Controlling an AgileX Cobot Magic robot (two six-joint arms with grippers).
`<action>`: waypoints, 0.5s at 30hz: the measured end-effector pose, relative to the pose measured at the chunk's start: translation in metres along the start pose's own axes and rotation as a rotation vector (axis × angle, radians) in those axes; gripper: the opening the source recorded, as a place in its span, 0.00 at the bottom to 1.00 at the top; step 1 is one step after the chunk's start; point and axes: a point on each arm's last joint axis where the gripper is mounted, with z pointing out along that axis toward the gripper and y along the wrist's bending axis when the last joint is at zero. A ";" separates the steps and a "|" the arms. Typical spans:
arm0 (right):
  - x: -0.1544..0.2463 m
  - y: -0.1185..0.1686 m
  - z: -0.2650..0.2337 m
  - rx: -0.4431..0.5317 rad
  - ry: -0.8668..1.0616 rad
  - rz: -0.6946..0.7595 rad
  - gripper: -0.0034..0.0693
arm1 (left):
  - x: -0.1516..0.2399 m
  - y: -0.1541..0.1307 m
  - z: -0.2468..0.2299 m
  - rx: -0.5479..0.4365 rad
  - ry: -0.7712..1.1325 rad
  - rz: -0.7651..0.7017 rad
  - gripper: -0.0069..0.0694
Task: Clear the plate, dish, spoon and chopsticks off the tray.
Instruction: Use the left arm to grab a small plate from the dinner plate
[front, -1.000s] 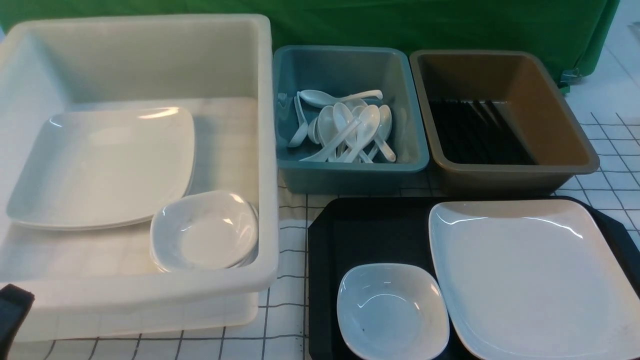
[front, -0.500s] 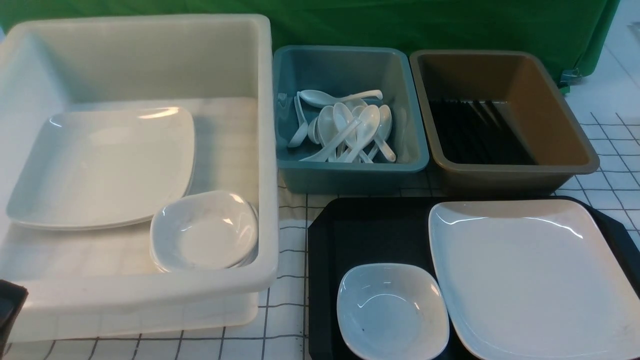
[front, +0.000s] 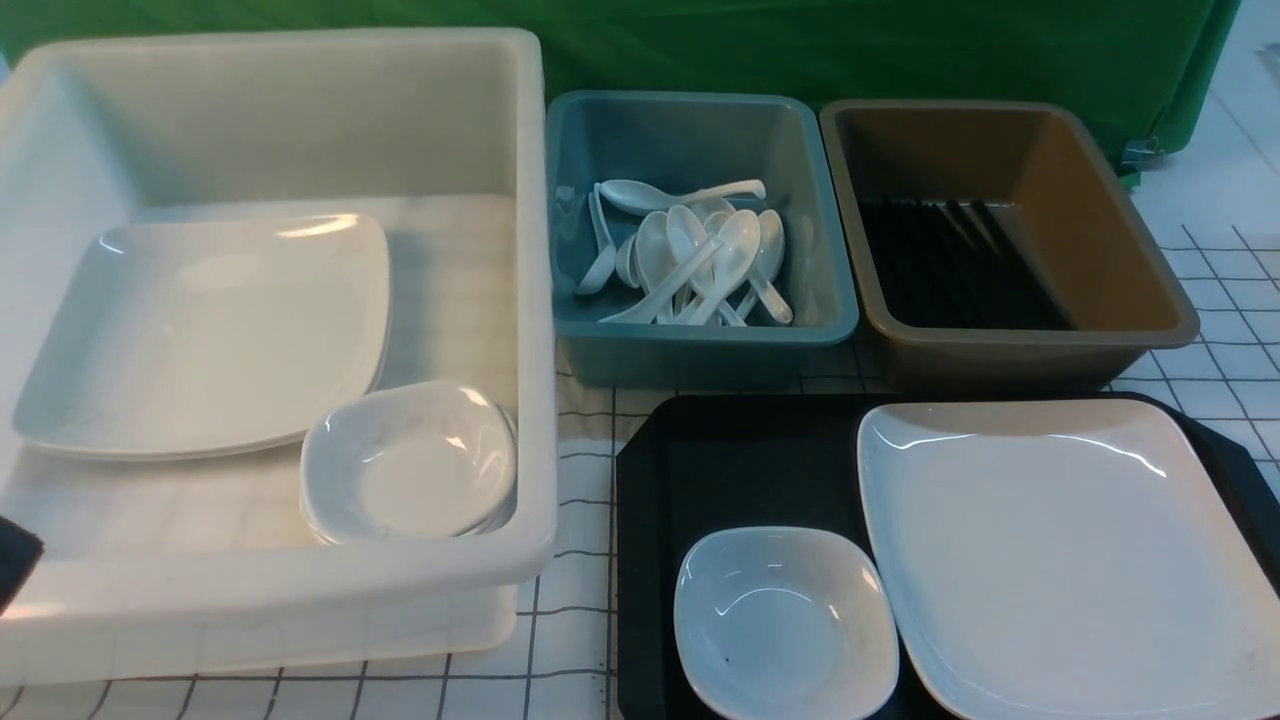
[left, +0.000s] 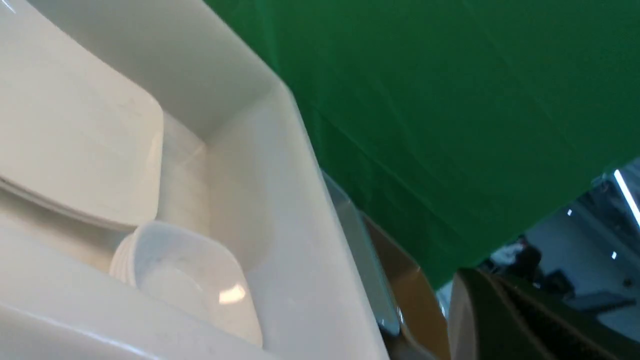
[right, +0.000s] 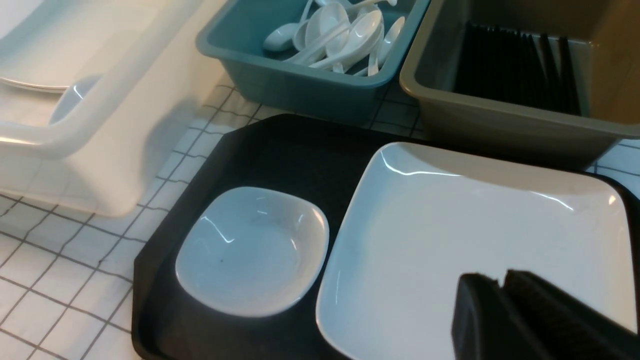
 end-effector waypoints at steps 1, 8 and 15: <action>0.000 0.000 0.000 0.000 0.000 0.000 0.14 | -0.001 -0.004 0.002 -0.016 0.055 0.019 0.12; 0.000 0.000 0.000 0.000 0.000 0.000 0.14 | -0.028 -0.051 0.037 -0.098 0.485 0.236 0.12; 0.001 0.000 0.000 0.001 0.006 0.000 0.14 | -0.064 -0.085 0.127 0.000 0.912 0.363 0.12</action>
